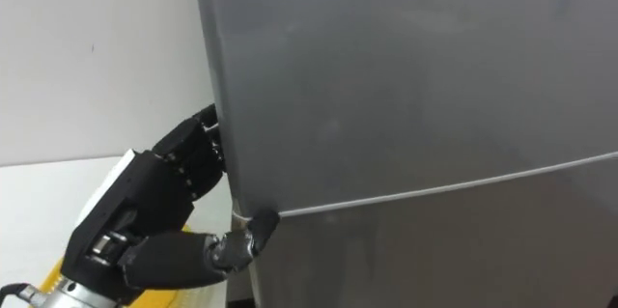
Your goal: Retrieve from the upper fridge
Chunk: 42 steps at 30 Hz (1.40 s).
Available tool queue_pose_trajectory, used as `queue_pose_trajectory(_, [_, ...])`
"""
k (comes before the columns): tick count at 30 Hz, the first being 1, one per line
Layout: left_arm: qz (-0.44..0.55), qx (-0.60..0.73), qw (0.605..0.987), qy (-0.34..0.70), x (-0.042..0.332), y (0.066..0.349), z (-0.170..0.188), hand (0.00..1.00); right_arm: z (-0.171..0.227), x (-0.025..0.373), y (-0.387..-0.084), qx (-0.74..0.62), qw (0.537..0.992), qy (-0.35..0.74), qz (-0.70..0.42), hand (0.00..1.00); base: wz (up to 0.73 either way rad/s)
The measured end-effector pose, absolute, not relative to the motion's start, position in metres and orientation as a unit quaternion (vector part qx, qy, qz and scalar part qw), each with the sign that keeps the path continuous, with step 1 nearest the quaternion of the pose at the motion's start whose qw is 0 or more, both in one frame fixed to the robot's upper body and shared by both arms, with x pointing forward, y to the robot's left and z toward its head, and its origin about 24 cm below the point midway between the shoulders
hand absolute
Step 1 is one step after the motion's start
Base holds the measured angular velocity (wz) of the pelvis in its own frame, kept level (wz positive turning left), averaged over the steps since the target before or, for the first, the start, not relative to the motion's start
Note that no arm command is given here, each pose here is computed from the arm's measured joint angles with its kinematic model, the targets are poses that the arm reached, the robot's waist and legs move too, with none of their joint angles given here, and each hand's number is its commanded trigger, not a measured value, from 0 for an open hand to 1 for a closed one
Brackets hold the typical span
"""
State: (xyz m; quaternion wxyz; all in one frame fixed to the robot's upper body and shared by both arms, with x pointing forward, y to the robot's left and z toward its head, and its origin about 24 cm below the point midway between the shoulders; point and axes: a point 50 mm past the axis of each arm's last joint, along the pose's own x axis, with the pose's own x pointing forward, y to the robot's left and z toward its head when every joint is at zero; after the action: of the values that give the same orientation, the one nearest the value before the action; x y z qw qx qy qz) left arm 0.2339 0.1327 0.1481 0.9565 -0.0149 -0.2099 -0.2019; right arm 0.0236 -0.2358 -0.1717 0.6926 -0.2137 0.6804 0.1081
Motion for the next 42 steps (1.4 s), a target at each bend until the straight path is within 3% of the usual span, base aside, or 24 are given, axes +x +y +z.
queue_pose_trajectory(24, [-0.207, -0.017, 0.956, -0.207, 0.234, 0.132, 0.148, 1.00, -0.171, 0.028, -0.237, -0.227, 0.698, 0.671, 0.103, 0.00, 0.01])
queue_pose_trajectory(25, [-0.207, -0.017, 0.956, -0.207, 0.234, 0.132, 0.148, 0.95, -0.171, 0.028, -0.236, -0.227, 0.698, 0.671, 0.102, 0.00, 0.00])
queue_pose_trajectory(26, [-0.208, -0.019, 0.956, -0.207, 0.234, 0.131, 0.148, 0.56, -0.172, 0.028, -0.236, -0.227, 0.698, 0.672, 0.103, 0.00, 0.00])
queue_pose_trajectory(27, [-0.210, -0.024, 0.956, -0.206, 0.234, 0.131, 0.147, 0.00, -0.172, 0.027, -0.236, -0.228, 0.697, 0.672, 0.104, 0.00, 0.00])
queue_pose_trajectory(37, [-0.273, -0.113, 0.936, -0.191, 0.231, 0.122, 0.147, 0.00, -0.171, 0.024, -0.239, -0.220, 0.697, 0.676, 0.096, 0.00, -0.02])
queue_pose_trajectory(42, [-0.360, -0.120, 0.903, -0.200, 0.227, 0.107, 0.152, 0.00, -0.170, 0.022, -0.243, -0.217, 0.694, 0.680, 0.093, 0.00, -0.10])
